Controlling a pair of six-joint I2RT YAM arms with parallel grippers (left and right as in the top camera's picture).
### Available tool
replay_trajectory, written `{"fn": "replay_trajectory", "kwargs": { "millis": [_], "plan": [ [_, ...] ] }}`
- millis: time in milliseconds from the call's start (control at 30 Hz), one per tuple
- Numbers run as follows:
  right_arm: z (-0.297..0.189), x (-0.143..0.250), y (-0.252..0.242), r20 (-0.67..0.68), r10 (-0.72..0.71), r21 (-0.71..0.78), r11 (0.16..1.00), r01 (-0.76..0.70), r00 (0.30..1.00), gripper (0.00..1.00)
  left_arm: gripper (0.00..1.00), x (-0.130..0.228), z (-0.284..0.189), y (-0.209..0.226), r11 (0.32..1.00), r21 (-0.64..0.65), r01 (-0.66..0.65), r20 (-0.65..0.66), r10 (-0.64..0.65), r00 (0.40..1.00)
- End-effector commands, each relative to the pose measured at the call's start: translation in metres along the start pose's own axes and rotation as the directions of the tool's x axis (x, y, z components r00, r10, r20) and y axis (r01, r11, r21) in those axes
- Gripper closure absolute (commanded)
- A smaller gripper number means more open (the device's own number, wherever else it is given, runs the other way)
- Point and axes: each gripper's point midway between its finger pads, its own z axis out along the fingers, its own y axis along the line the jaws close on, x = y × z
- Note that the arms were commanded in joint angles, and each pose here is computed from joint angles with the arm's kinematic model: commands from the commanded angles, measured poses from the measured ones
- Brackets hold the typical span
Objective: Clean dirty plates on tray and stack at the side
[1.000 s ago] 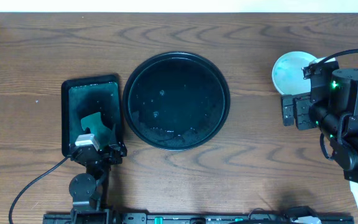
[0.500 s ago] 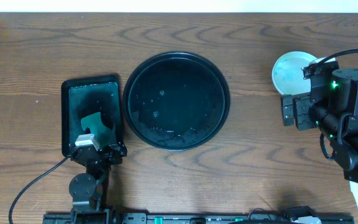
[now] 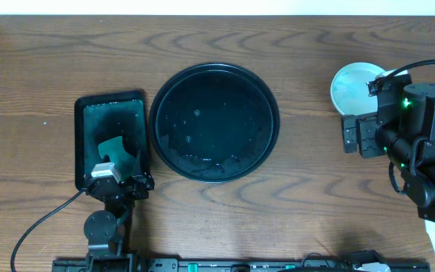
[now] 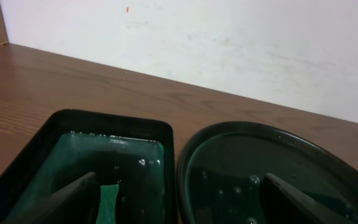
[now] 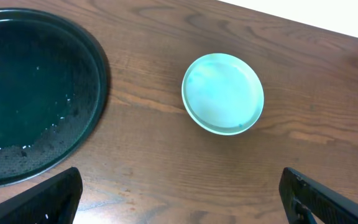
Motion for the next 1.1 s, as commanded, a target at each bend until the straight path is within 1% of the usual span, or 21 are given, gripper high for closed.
{"fn": "replay_trajectory", "kwargs": {
  "millis": [0, 267, 367, 500, 533, 567, 667, 733, 800, 867, 1000, 1067],
  "plan": [
    [-0.001, -0.002, 0.003, 0.006, -0.017, -0.005, 1.000, 0.017, 1.000, 0.01, 0.18, 0.014, 0.000, 0.002, 1.000, -0.005, -0.017, -0.049, 0.017, 0.999],
    [-0.002, -0.004, 0.003, 0.014, -0.016, -0.004, 1.000, 0.016, 1.000, 0.01, 0.18, 0.014, 0.000, 0.002, 1.000, -0.005, -0.017, -0.049, 0.017, 0.999],
    [-0.008, -0.005, 0.002, 0.037, -0.013, -0.002, 1.000, 0.013, 0.999, 0.01, 0.18, 0.014, 0.000, 0.002, 1.000, -0.005, -0.017, -0.049, 0.017, 0.999],
    [-0.030, -0.003, -0.001, 0.116, -0.002, 0.005, 1.000, 0.002, 0.993, 0.01, 0.18, 0.014, 0.000, 0.002, 1.000, -0.005, -0.017, -0.049, 0.017, 0.999],
    [-0.041, -0.001, -0.002, 0.185, 0.007, 0.009, 1.000, -0.009, 0.983, 0.01, 0.18, 0.014, 0.000, 0.002, 1.000, -0.005, -0.017, -0.049, 0.017, 0.999],
    [-0.047, 0.001, -0.003, 0.224, 0.021, 0.010, 1.000, -0.024, 0.974, 0.01, 0.18, 0.014, 0.000, 0.002, 1.000, -0.005, -0.017, -0.049, 0.017, 0.999],
    [-0.060, 0.007, -0.004, 0.354, 0.068, 0.004, 0.997, -0.074, 0.933, 0.01, 0.18, 0.014, 0.000, 0.002, 1.000, -0.005, -0.017, -0.049, 0.017, 0.999],
    [-0.064, 0.016, -0.004, 0.465, 0.098, -0.006, 0.994, -0.107, 0.880, 0.01, 0.18, 0.014, 0.000, 0.002, 1.000, -0.005, -0.017, -0.049, 0.017, 0.999],
    [-0.064, 0.024, -0.003, 0.537, 0.128, -0.021, 0.990, -0.139, 0.834, 0.01, 0.18, 0.014, 0.000, 0.002, 1.000, -0.005, -0.017, -0.049, 0.017, 0.999],
    [-0.060, 0.032, -0.003, 0.617, 0.172, -0.050, 0.982, -0.180, 0.768, 0.01, 0.18, 0.014, 0.000, 0.002, 1.000, -0.005, -0.017, -0.049, 0.017, 0.999],
    [-0.044, 0.047, -0.001, 0.718, 0.250, -0.115, 0.963, -0.244, 0.650, 0.01, 0.18, 0.014, 0.000, 0.002, 1.000, -0.005, -0.017, -0.049, 0.017, 0.999],
    [-0.033, 0.057, -0.002, 0.740, 0.298, -0.149, 0.947, -0.285, 0.603, 0.01, 0.18, 0.014, 0.000, 0.002, 1.000, -0.005, -0.017, -0.049, 0.017, 0.999]
  ]
}}
